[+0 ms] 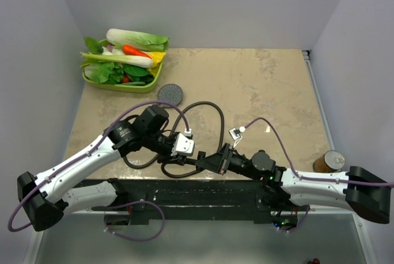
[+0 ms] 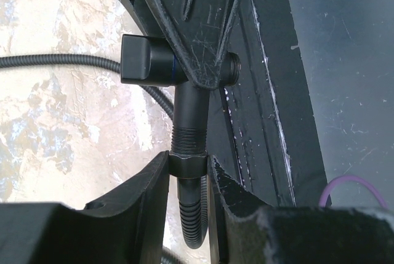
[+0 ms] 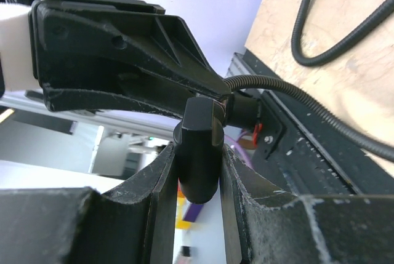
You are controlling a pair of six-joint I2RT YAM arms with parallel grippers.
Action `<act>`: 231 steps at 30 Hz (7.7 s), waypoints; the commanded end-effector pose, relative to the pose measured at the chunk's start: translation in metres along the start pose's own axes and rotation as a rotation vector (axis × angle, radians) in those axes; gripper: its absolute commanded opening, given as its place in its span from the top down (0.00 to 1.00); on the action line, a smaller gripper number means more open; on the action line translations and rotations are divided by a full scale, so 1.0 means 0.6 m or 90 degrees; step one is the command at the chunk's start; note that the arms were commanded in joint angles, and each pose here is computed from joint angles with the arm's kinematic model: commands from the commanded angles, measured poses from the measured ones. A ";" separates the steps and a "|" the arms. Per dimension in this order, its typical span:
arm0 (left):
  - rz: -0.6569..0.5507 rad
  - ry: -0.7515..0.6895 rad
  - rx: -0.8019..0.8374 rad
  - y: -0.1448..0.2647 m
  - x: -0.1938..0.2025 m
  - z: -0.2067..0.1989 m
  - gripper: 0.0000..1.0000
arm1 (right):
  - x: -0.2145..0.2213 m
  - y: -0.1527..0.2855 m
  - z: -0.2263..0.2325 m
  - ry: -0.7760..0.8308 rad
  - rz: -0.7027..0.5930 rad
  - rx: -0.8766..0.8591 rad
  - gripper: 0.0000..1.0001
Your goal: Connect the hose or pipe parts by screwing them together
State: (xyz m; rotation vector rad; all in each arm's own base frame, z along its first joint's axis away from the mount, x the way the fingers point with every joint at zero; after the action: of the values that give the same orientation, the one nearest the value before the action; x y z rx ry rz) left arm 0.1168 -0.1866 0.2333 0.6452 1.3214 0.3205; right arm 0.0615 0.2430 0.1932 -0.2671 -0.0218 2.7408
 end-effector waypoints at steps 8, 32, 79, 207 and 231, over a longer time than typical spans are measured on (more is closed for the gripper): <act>-0.131 -0.117 -0.042 0.027 -0.082 0.022 1.00 | -0.003 -0.025 0.029 -0.170 -0.007 -0.046 1.00; -0.118 -0.136 -0.048 0.029 -0.073 0.021 1.00 | -0.002 -0.056 0.025 -0.496 0.037 -0.174 1.00; -0.473 0.176 0.219 0.088 -0.153 -0.021 1.00 | -0.144 0.083 0.347 1.106 0.013 -0.015 1.00; -0.551 0.098 -0.013 0.189 -0.236 0.044 1.00 | -0.016 -0.041 0.201 0.674 0.199 -0.113 1.00; -0.423 0.144 -0.171 0.182 -0.221 0.126 1.00 | 0.011 -0.052 0.100 0.514 0.216 -0.004 1.00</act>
State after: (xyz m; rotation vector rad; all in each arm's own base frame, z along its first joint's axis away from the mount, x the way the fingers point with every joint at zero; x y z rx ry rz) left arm 0.1368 -0.1835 0.3778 0.2341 1.8255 -0.1306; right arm 0.0797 0.2542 0.3659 -1.5416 -0.1755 2.2182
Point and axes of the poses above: each gripper's point midway between its finger pads, its own y axis back along the fingers, its own z axis along the line the jaws close on, x = y × z, the point moved 8 cm from there along y, back along the fingers, and after that the axes turned 8 degrees about -y, right-handed, at the moved point
